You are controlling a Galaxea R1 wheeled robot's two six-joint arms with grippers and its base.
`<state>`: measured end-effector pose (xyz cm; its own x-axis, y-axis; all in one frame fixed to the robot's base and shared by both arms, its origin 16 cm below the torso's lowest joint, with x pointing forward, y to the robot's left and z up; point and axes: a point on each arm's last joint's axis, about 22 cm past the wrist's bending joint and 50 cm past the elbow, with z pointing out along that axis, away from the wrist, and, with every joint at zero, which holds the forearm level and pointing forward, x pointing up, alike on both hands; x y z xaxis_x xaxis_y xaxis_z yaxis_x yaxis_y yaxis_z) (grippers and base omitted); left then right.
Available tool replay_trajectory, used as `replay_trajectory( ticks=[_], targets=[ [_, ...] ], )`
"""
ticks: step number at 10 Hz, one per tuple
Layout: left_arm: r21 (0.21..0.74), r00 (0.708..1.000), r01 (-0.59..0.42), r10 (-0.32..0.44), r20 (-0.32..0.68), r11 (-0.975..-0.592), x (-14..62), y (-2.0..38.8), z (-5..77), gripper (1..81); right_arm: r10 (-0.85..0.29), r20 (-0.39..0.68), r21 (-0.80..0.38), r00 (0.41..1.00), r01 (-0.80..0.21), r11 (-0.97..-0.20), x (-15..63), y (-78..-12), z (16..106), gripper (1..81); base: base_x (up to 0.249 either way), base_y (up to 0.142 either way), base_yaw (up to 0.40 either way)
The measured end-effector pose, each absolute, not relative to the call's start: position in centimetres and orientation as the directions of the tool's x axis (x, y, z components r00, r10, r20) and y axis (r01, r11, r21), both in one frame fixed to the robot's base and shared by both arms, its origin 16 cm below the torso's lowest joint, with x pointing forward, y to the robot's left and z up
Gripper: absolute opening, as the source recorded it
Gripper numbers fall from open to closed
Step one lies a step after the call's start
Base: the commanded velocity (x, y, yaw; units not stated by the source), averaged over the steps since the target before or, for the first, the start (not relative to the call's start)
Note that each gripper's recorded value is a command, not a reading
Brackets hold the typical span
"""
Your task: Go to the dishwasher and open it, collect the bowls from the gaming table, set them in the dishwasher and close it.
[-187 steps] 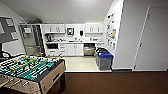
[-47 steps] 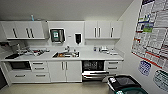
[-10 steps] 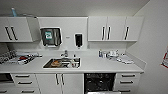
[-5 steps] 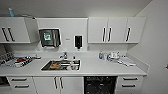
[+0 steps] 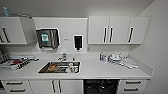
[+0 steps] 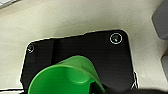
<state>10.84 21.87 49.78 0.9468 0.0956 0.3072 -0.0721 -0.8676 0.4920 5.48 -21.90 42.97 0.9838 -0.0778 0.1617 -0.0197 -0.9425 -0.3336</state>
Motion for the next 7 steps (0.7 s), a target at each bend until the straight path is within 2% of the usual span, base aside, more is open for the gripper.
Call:
replay_trajectory(
  ticks=[7],
  targets=[
    [0.492,0.947,-0.072,0.096,0.308,-0.868,10.91,21.87,49.80,1.0,-0.078,0.163,-0.334,0.984,-0.019,-0.942,5.54,-21.90,42.98,1.0,0.152,0.000,0.000]
  ],
)
